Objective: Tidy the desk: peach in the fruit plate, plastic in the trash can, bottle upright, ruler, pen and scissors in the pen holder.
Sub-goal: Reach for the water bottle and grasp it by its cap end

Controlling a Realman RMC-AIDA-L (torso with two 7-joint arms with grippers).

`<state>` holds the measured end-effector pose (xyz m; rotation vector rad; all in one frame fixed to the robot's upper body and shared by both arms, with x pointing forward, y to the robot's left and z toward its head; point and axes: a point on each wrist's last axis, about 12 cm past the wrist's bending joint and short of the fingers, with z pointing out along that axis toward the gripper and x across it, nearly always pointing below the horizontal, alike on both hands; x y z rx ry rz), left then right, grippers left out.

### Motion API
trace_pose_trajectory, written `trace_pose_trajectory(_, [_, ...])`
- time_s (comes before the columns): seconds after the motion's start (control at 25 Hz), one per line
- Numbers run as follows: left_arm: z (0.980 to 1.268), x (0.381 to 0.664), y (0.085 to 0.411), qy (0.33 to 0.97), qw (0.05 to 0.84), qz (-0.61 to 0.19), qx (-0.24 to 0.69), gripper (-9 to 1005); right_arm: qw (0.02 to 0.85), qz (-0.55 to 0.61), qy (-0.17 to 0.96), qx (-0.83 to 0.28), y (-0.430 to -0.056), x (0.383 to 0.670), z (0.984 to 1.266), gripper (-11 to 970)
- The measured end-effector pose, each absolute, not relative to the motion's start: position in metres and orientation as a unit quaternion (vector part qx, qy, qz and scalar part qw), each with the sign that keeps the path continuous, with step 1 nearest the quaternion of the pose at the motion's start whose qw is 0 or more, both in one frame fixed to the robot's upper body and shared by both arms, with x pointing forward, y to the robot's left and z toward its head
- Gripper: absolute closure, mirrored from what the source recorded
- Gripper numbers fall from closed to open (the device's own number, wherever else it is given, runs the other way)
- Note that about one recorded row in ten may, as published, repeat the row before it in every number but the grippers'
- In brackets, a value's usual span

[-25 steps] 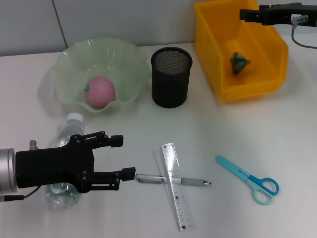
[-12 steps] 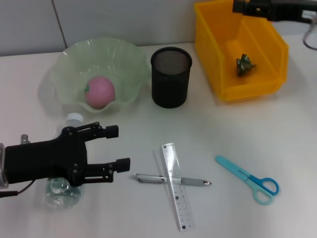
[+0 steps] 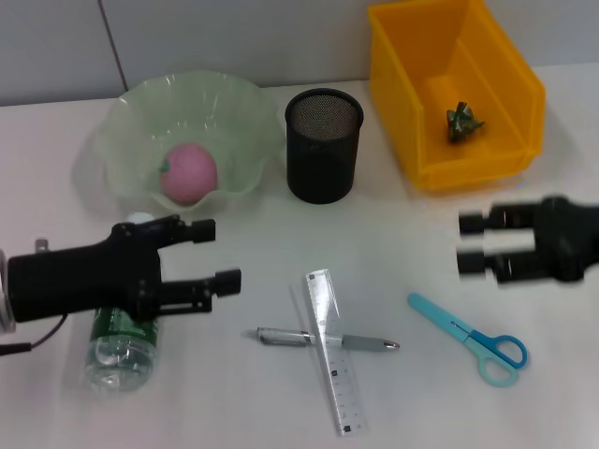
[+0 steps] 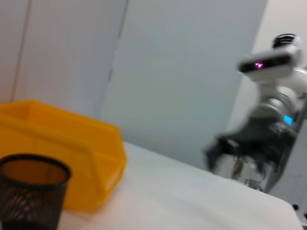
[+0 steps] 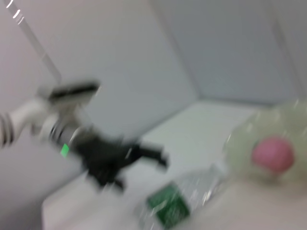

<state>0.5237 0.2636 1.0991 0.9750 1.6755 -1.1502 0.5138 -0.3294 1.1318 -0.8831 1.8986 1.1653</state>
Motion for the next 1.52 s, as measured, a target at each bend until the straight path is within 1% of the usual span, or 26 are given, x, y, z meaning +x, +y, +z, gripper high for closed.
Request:
trace_pose_trajectory(0.04, [1.105, 0.530, 0.264, 0.689, 0.420, -0.458, 0.373, 134, 0.359, 0.452, 0.740, -0.346, -0.330, 0.511, 1.130, 232])
trace_pose_trajectory(0.08, [1.105, 0.530, 0.264, 0.689, 0.420, -0.458, 0.373, 134, 0.359, 0.452, 0.740, -0.346, -0.330, 0.511, 1.130, 232])
trace_pose_trajectory(0.16, [1.118, 0.539, 0.266, 0.719, 0.397, -0.455, 0.343, 134, 0.358, 0.449, 0.739, -0.352, -0.332, 0.507, 1.126, 233])
trace_pose_trajectory(0.2, [1.135, 0.552, 0.268, 0.765, 0.365, -0.441, 0.295, 134, 0.361, 0.446, 0.738, -0.355, -0.333, 0.505, 1.125, 233])
trace_pose_trajectory(0.24, [1.135, 0.552, 0.268, 0.765, 0.365, -0.441, 0.295, 134, 0.361, 0.446, 0.738, -0.355, -0.333, 0.505, 1.125, 233])
trace_pose_trajectory(0.36, [1.157, 0.567, 0.271, 0.824, 0.318, -0.415, 0.218, 134, 0.362, 0.440, 0.737, -0.365, -0.334, 0.504, 1.123, 233])
trace_pose_trajectory(0.4, [1.157, 0.567, 0.271, 0.824, 0.318, -0.415, 0.218, 134, 0.363, 0.437, 0.736, -0.368, -0.334, 0.504, 1.123, 233])
trace_pose_trajectory(0.44, [1.172, 0.574, 0.270, 0.846, 0.299, -0.403, 0.181, 133, 0.364, 0.436, 0.734, -0.372, -0.334, 0.504, 1.123, 233])
trace_pose_trajectory(0.48, [1.172, 0.574, 0.270, 0.846, 0.299, -0.403, 0.181, 133, 0.366, 0.434, 0.733, -0.376, -0.334, 0.504, 1.123, 233])
trace_pose_trajectory(0.52, [1.187, 0.582, 0.267, 0.866, 0.276, -0.388, 0.152, 133, 0.367, 0.432, 0.731, -0.380, -0.333, 0.504, 1.123, 233])
trace_pose_trajectory(0.56, [1.187, 0.582, 0.267, 0.866, 0.276, -0.388, 0.152, 133, 0.367, 0.432, 0.731, -0.380, -0.333, 0.504, 1.123, 233])
trace_pose_trajectory(0.6, [1.192, 0.587, 0.265, 0.878, 0.262, -0.374, 0.144, 133, 0.368, 0.432, 0.729, -0.383, -0.333, 0.504, 1.123, 233])
trace_pose_trajectory(0.64, [1.200, 0.596, 0.261, 0.901, 0.229, -0.344, 0.130, 133, 0.368, 0.431, 0.727, -0.388, -0.332, 0.505, 1.124, 233])
trace_pose_trajectory(0.68, [1.200, 0.596, 0.261, 0.901, 0.229, -0.344, 0.130, 133, 0.368, 0.431, 0.727, -0.388, -0.332, 0.505, 1.124, 233])
trace_pose_trajectory(0.88, [1.203, 0.611, 0.250, 0.936, 0.174, -0.287, 0.108, 133, 0.359, 0.428, 0.730, -0.394, -0.332, 0.504, 1.122, 233])
trace_pose_trajectory(0.92, [1.200, 0.616, 0.246, 0.945, 0.152, -0.269, 0.101, 133, 0.357, 0.428, 0.730, -0.396, -0.332, 0.504, 1.122, 233])
trace_pose_trajectory(1.08, [1.195, 0.623, 0.242, 0.957, 0.123, -0.243, 0.095, 134, 0.348, 0.426, 0.732, -0.402, -0.332, 0.502, 1.120, 232])
trace_pose_trajectory(1.32, [1.197, 0.633, 0.238, 0.970, 0.117, -0.191, 0.094, 133, 0.347, 0.424, 0.728, -0.412, -0.331, 0.501, 1.118, 232])
trace_pose_trajectory(1.52, [1.189, 0.640, 0.231, 0.971, 0.116, -0.185, 0.092, 134, 0.348, 0.423, 0.726, -0.415, -0.331, 0.500, 1.118, 232])
